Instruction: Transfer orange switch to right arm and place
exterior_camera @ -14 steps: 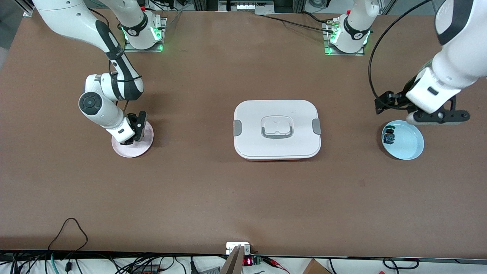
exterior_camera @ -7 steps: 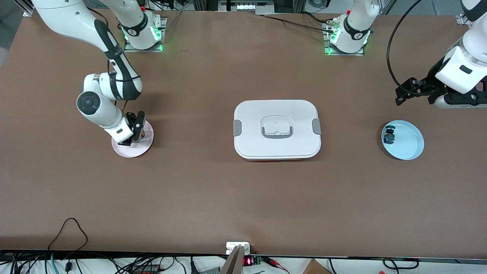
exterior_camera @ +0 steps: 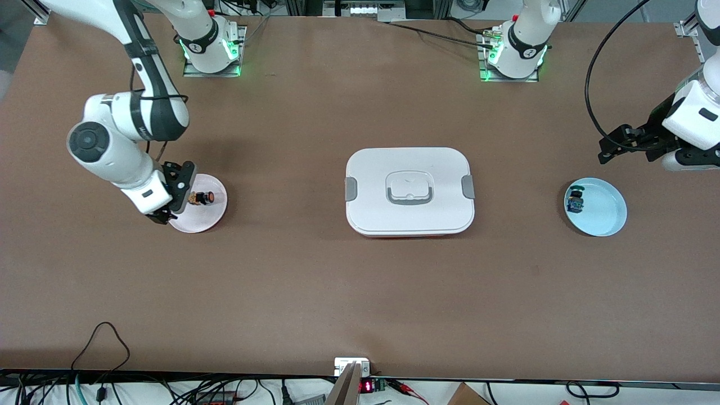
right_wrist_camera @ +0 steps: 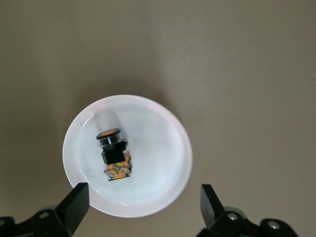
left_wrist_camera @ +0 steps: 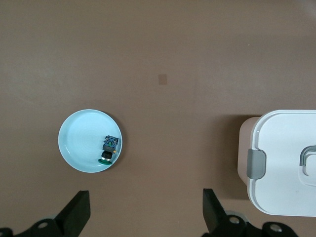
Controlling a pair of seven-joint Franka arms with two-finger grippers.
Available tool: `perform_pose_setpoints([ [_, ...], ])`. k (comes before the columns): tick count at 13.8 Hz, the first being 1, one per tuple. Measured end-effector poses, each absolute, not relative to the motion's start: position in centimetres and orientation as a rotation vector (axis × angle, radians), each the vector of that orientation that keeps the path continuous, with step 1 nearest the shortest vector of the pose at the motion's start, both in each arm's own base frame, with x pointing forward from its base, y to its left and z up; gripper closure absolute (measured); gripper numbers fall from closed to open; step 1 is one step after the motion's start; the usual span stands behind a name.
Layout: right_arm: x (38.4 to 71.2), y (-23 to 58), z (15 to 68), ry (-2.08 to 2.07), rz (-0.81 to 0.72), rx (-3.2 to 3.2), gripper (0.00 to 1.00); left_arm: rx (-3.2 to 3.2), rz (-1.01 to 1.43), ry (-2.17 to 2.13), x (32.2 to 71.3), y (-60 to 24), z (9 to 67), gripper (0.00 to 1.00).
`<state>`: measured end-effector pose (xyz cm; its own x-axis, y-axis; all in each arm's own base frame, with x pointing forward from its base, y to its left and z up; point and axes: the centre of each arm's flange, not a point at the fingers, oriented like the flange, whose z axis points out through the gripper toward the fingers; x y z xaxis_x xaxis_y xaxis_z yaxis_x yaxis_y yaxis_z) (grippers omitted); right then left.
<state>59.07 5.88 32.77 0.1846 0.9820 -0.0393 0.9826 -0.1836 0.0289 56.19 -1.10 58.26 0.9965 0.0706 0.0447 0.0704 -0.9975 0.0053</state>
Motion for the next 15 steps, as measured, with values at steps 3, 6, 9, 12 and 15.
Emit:
perform_pose_setpoints([
  [3,61.5,6.4,37.5,1.917,0.143,2.389,0.0,3.136,0.076,0.094,56.2,-1.5,58.4,0.0],
  [6,62.8,6.7,39.7,1.827,0.311,2.445,0.0,3.136,0.076,0.09,56.2,-1.6,58.4,0.0],
  [9,62.4,6.8,40.7,1.566,0.256,2.712,0.0,3.136,0.073,0.09,56.2,-1.6,58.4,0.0],
  [12,60.9,6.8,42.3,1.09,0.077,3.019,0.0,3.137,0.067,0.09,56.1,-1.6,58.4,0.0],
  [15,59.6,6.7,43.4,0.587,-0.102,3.177,0.0,3.137,0.058,0.09,56.1,-1.6,58.3,0.0],
])
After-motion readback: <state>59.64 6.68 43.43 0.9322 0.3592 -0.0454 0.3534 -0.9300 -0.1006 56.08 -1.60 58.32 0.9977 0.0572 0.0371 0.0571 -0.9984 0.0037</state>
